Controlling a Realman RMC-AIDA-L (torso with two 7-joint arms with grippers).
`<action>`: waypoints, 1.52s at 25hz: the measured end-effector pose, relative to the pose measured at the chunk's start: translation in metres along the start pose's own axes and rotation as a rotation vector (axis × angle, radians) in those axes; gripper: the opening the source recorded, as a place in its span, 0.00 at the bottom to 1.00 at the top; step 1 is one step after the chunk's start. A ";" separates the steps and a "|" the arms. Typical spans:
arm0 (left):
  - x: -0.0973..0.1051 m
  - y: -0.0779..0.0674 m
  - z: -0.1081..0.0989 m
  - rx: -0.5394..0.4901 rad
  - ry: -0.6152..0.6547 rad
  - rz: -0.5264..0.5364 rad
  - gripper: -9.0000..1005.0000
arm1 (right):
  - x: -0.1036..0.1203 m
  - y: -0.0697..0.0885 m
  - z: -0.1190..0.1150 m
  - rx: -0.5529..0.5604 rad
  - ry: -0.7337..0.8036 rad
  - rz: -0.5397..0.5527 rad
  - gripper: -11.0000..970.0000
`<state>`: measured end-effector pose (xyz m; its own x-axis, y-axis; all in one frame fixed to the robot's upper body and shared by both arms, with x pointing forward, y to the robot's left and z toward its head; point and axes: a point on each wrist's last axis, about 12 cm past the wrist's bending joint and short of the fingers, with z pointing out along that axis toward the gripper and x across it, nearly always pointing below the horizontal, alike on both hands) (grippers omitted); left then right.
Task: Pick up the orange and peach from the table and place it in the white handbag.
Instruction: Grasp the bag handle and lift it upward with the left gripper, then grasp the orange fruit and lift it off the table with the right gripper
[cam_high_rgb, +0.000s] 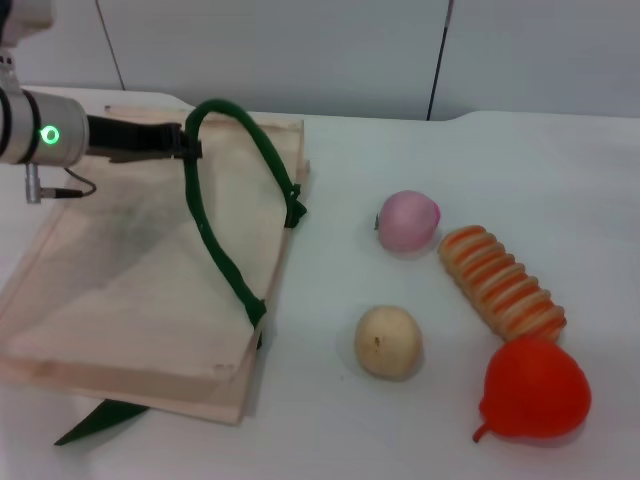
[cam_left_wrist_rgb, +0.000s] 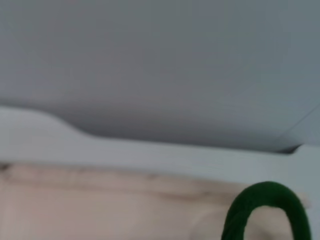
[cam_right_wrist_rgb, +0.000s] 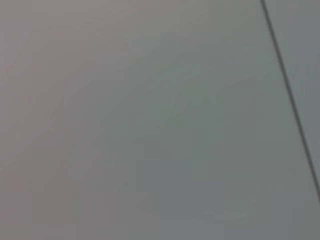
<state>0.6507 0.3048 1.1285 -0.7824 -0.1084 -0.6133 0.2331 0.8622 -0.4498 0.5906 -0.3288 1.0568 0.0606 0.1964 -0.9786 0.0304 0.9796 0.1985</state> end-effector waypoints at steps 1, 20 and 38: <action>-0.001 0.000 -0.003 0.030 -0.021 0.004 0.12 | 0.000 0.002 0.000 -0.023 -0.001 -0.005 0.88; 0.001 0.009 -0.062 0.453 -0.338 0.019 0.12 | -0.048 0.017 -0.032 -0.941 0.169 -0.221 0.88; 0.008 0.022 -0.087 0.512 -0.456 -0.005 0.12 | -0.041 0.014 -0.058 -1.221 0.694 -0.297 0.89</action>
<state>0.5991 0.3657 1.1704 -0.4892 -0.4059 -0.7719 0.5615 0.5306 -0.6349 0.5310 -0.3210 1.0968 -0.2972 -0.3863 -0.8732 -0.9262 0.3389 0.1653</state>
